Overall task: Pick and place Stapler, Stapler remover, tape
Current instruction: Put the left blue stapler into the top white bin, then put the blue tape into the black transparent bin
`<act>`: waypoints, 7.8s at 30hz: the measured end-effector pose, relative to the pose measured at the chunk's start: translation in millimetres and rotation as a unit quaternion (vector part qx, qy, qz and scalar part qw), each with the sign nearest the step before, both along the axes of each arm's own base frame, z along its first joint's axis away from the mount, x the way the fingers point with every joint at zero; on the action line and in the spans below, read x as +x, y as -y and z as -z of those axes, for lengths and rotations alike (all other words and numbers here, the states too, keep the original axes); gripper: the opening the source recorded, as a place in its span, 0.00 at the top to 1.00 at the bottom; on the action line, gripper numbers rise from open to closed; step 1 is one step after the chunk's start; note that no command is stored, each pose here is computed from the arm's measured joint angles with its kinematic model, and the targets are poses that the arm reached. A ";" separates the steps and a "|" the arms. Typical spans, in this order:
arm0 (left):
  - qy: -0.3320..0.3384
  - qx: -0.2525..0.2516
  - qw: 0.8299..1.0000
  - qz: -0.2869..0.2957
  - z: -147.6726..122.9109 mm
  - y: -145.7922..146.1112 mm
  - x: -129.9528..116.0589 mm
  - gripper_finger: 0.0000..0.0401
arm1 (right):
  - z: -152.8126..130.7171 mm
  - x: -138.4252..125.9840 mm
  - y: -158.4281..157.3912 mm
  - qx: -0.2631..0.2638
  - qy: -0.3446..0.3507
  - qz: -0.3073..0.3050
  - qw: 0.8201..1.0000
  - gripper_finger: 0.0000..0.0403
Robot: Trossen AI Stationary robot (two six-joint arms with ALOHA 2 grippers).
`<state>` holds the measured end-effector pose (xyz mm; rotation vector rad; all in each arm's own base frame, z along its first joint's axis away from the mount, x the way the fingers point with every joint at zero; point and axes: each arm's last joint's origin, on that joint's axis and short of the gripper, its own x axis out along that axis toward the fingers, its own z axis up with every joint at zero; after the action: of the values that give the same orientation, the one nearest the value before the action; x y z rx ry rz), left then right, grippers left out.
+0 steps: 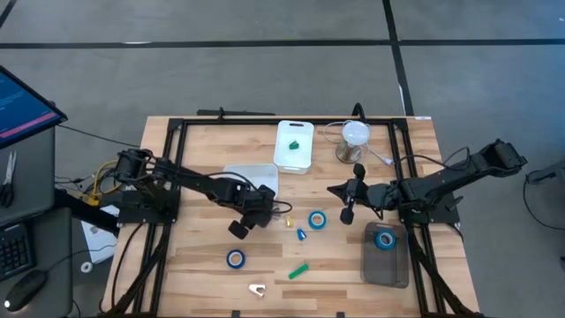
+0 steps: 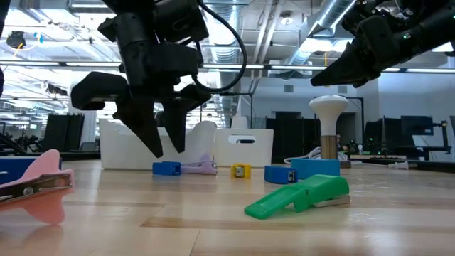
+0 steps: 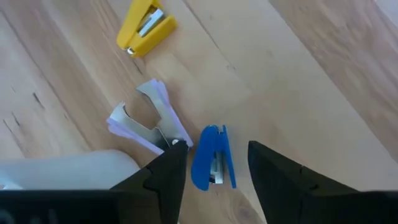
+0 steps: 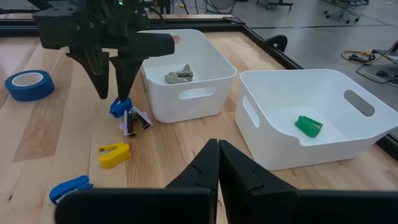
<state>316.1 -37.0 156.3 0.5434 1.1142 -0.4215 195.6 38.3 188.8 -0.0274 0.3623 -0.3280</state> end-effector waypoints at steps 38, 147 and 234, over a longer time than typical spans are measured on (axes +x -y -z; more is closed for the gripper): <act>0.041 0.075 0.995 -0.040 -19.6 -8.6 -3.2 0.86 | 0.0 0.0 0.2 -0.001 -0.001 0.001 1.000 1.00; 0.364 -0.005 0.904 -0.223 -95.6 -58.1 -130.3 1.00 | -71.2 29.2 1.9 0.158 -0.133 0.128 0.970 1.00; 0.421 -0.023 0.864 -0.276 -52.9 -45.9 -189.4 1.00 | 36.8 121.6 -17.8 0.264 -0.402 0.202 0.853 0.94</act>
<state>126.8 8.9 209.2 0.2832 0.3631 0.2920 317.3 56.1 152.0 0.4757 1.2970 -0.6217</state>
